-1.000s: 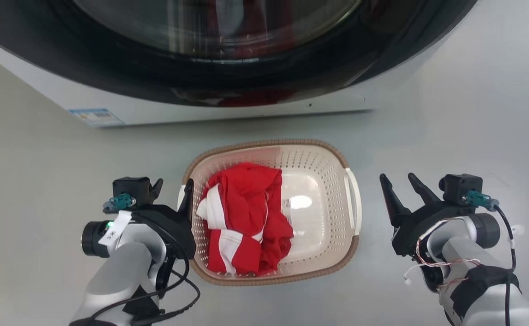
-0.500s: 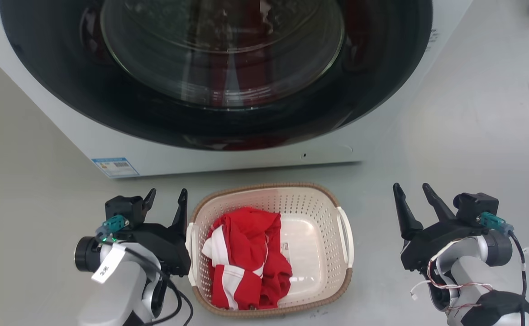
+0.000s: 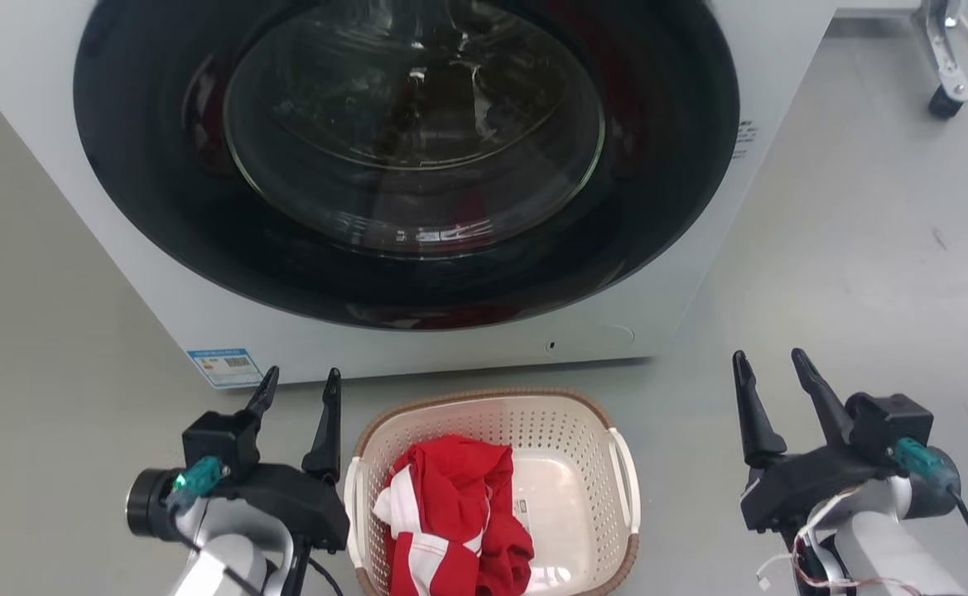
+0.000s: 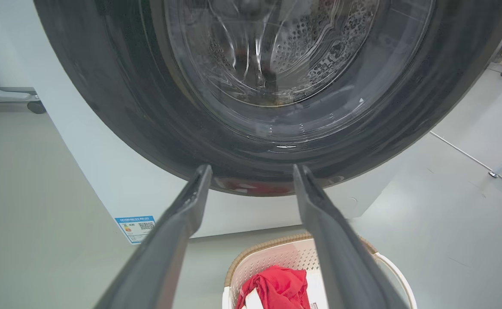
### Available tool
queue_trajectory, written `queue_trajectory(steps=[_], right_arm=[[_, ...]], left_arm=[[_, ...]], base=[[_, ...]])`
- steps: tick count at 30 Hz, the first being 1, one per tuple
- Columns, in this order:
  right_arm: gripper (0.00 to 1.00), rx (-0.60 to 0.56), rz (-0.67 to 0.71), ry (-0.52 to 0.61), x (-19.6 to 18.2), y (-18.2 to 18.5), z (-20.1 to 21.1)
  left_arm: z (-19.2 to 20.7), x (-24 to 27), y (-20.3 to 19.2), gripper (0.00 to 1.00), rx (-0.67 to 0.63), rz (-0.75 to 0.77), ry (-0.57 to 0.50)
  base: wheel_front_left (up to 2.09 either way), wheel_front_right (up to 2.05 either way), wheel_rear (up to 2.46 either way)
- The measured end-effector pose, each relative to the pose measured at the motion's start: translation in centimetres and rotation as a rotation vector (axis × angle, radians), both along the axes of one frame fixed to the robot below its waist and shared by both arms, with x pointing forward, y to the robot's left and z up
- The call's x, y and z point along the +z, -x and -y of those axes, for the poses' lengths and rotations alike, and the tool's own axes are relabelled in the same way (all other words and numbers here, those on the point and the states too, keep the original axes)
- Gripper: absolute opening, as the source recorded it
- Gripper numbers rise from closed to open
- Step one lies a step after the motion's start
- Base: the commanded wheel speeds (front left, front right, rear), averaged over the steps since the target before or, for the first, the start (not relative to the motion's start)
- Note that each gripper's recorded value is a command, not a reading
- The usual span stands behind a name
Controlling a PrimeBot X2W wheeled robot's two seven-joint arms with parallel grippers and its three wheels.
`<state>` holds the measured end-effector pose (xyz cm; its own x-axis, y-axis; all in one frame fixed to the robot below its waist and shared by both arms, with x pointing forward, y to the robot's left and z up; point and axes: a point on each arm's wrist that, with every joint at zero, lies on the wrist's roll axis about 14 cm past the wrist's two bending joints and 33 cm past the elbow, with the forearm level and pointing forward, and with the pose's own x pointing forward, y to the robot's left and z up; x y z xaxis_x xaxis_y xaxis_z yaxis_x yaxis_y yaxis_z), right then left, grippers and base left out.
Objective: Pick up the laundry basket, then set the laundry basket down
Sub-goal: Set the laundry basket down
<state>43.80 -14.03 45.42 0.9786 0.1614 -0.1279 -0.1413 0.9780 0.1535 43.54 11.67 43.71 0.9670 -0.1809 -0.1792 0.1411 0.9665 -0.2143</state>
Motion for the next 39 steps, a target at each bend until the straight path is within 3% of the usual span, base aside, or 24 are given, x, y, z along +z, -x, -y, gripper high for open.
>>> queue_trajectory(steps=[16, 25, 39], right_arm=[[1.0, -0.031, 0.161, -0.006, 4.9, 4.4, 0.6], [1.0, -0.052, 0.163, 0.001, 4.7, 7.1, 1.0], [1.0, -0.086, 0.168, 0.007, 4.7, 8.3, 1.7]], left_arm=[[-0.4, 4.7, 5.1, 1.0, 0.011, 0.16, 0.003], [-0.9, 5.6, 7.2, 1.0, 0.03, 0.189, 0.015], [-1.7, 5.4, 8.6, 1.0, 0.058, 0.171, 0.017]], base=[[0.0, 0.0, 0.0], [0.0, 0.0, 0.0], [0.0, 0.0, 0.0]])
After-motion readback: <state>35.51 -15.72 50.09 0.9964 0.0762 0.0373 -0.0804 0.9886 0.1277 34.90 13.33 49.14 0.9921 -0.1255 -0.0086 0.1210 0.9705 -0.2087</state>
